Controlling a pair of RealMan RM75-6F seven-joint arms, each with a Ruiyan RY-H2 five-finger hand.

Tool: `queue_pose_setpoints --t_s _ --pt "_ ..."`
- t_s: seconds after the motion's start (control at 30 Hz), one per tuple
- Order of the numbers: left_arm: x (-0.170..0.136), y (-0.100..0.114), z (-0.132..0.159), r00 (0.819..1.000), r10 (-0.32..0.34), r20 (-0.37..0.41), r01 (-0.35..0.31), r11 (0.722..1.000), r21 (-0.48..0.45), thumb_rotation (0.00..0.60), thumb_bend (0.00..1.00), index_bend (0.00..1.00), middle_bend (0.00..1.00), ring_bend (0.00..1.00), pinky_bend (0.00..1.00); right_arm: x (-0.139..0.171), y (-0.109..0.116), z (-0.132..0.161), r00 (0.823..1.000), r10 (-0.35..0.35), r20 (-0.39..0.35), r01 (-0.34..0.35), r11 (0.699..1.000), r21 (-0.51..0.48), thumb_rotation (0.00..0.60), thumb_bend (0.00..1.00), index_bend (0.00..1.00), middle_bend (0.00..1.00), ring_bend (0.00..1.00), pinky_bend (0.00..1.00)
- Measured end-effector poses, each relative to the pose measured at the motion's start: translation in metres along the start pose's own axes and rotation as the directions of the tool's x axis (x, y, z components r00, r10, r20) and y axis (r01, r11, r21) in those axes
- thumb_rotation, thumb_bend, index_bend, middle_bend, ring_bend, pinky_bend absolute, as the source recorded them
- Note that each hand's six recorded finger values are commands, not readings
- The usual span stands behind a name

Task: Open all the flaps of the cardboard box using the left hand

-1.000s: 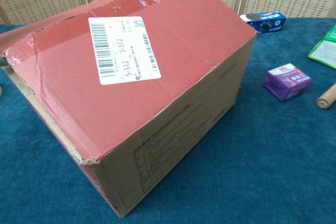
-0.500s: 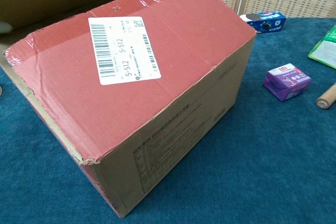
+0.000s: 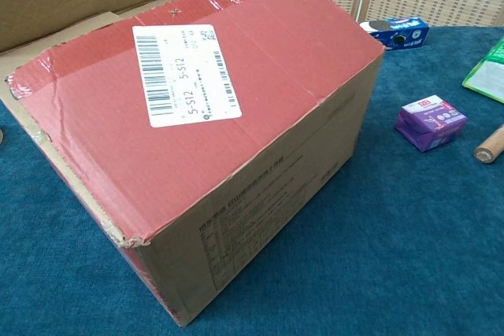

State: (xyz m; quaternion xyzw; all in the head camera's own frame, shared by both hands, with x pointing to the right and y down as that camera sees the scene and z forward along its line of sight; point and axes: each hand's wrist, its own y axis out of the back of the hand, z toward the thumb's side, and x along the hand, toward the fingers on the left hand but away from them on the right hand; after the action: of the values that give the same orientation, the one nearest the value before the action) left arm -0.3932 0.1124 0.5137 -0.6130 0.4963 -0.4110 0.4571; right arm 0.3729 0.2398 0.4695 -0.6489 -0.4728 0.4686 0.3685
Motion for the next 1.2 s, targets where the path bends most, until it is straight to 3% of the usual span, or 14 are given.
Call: queue_pose_setpoints --t_s 0.3,0.47,0.63,0.77,0.9,0.97,1.07,1.2 --pt "0.031 0.015 -0.045 0.996 0.050 -0.068 -0.043 0.994 0.097 0.600 0.00 0.00 0.00 0.00 0.03 0.000 -0.002 0.002 1.000 0.013 -0.008 -0.013 1.000 -0.003 0.600 0.14 0.00 0.00 0.00 0.04" --pt "0.057 0.014 -0.057 0.995 0.047 -0.087 -0.035 0.991 0.129 0.600 0.00 0.00 0.00 0.00 0.04 0.001 -0.001 0.003 1.000 0.009 -0.014 -0.009 1.000 -0.007 0.600 0.14 0.00 0.00 0.00 0.04" --pt "0.061 -0.002 -0.047 0.997 -0.038 -0.070 0.043 0.997 0.068 0.600 0.00 0.00 0.00 0.00 0.06 0.001 -0.002 0.002 1.000 0.016 -0.012 -0.016 1.000 -0.008 0.600 0.14 0.00 0.00 0.00 0.04" --pt "0.056 -0.019 -0.031 0.987 -0.158 -0.038 0.157 0.987 -0.022 0.600 0.00 0.01 0.00 0.00 0.09 0.001 -0.001 0.001 1.000 0.014 -0.010 -0.014 1.000 -0.013 0.600 0.14 0.00 0.00 0.00 0.04" --pt "0.052 -0.029 -0.015 0.955 -0.295 -0.011 0.292 0.949 -0.115 0.600 0.00 0.03 0.00 0.04 0.20 0.001 0.000 0.000 1.000 0.011 -0.009 -0.011 1.000 -0.018 0.600 0.14 0.00 0.00 0.00 0.04" --pt "0.051 -0.032 -0.008 0.937 -0.348 0.001 0.344 0.925 -0.160 0.600 0.00 0.03 0.00 0.04 0.21 0.001 0.000 0.001 1.000 0.016 -0.011 -0.016 1.000 -0.019 0.600 0.14 0.00 0.00 0.00 0.04" --pt "0.051 -0.034 0.003 0.902 -0.430 0.023 0.422 0.871 -0.252 0.600 0.00 0.04 0.00 0.05 0.21 0.001 -0.001 0.002 1.000 0.017 -0.014 -0.018 1.000 -0.016 0.600 0.14 0.00 0.00 0.00 0.04" --pt "0.053 -0.039 0.022 0.843 -0.533 0.067 0.518 0.773 -0.366 0.600 0.00 0.07 0.01 0.09 0.23 0.001 -0.001 0.002 1.000 0.018 -0.015 -0.018 1.000 -0.015 0.600 0.14 0.00 0.00 0.00 0.04"
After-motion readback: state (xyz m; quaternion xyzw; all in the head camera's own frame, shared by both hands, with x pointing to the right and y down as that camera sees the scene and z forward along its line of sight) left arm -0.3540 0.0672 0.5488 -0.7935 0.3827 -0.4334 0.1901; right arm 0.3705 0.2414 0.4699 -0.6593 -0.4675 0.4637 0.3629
